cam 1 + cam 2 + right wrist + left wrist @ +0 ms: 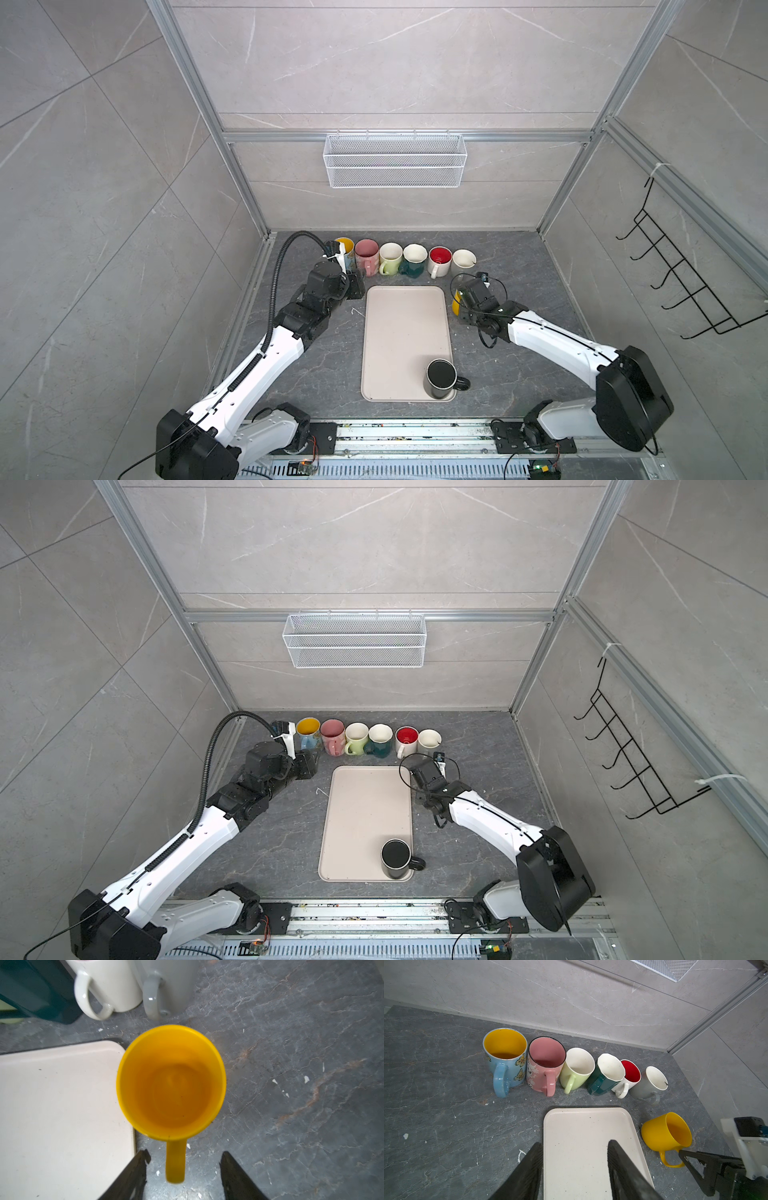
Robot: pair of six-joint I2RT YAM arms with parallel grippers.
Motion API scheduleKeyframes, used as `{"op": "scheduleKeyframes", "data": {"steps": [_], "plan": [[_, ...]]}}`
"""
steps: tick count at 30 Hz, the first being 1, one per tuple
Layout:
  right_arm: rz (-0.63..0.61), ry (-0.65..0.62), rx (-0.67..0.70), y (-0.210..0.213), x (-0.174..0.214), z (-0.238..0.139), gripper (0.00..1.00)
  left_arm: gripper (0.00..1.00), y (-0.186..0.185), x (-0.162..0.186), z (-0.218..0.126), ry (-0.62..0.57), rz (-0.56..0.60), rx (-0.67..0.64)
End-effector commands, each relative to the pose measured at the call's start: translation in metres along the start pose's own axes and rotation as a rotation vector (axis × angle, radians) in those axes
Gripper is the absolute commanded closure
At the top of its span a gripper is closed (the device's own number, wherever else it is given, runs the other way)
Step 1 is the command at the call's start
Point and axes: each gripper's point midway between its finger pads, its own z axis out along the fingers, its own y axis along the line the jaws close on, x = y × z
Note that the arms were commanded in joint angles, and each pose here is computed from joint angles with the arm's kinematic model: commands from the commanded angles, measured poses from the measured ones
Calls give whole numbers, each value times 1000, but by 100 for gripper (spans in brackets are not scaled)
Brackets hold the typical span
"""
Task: Turn the mug right side up
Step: 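Lower the yellow mug upright beside the grey mug and open the right gripper, then withdraw the right gripper and move it toward the black mug on the tray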
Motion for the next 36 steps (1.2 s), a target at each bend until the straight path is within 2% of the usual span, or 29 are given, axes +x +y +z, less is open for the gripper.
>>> {"op": "scheduleKeyframes", "data": {"steps": [1, 12, 15, 18, 21, 26, 32, 36], "plan": [[9, 2, -35, 8, -6, -21, 39, 46, -2, -19, -10, -57, 0, 4], [13, 69, -186, 33, -20, -72, 39, 46, 1, -10, -5, -29, -7, -4], [12, 122, -268, 43, -18, -89, 42, 46, 1, -10, -6, -34, -4, -6], [-3, 225, -349, 56, -5, -103, 46, 46, 5, -11, -8, -44, 4, -20], [1, 386, -407, 65, 22, -111, 48, 46, 9, -11, -11, -54, 11, -37], [107, 646, -506, 71, 78, -127, 49, 46, 16, -8, -16, -69, 4, -62], [235, 794, -534, 63, 108, -151, 45, 46, 21, -2, -13, -73, -5, -77], [279, 824, -490, 52, 110, -167, 44, 46, 19, -2, -9, -66, -2, -68]]}}
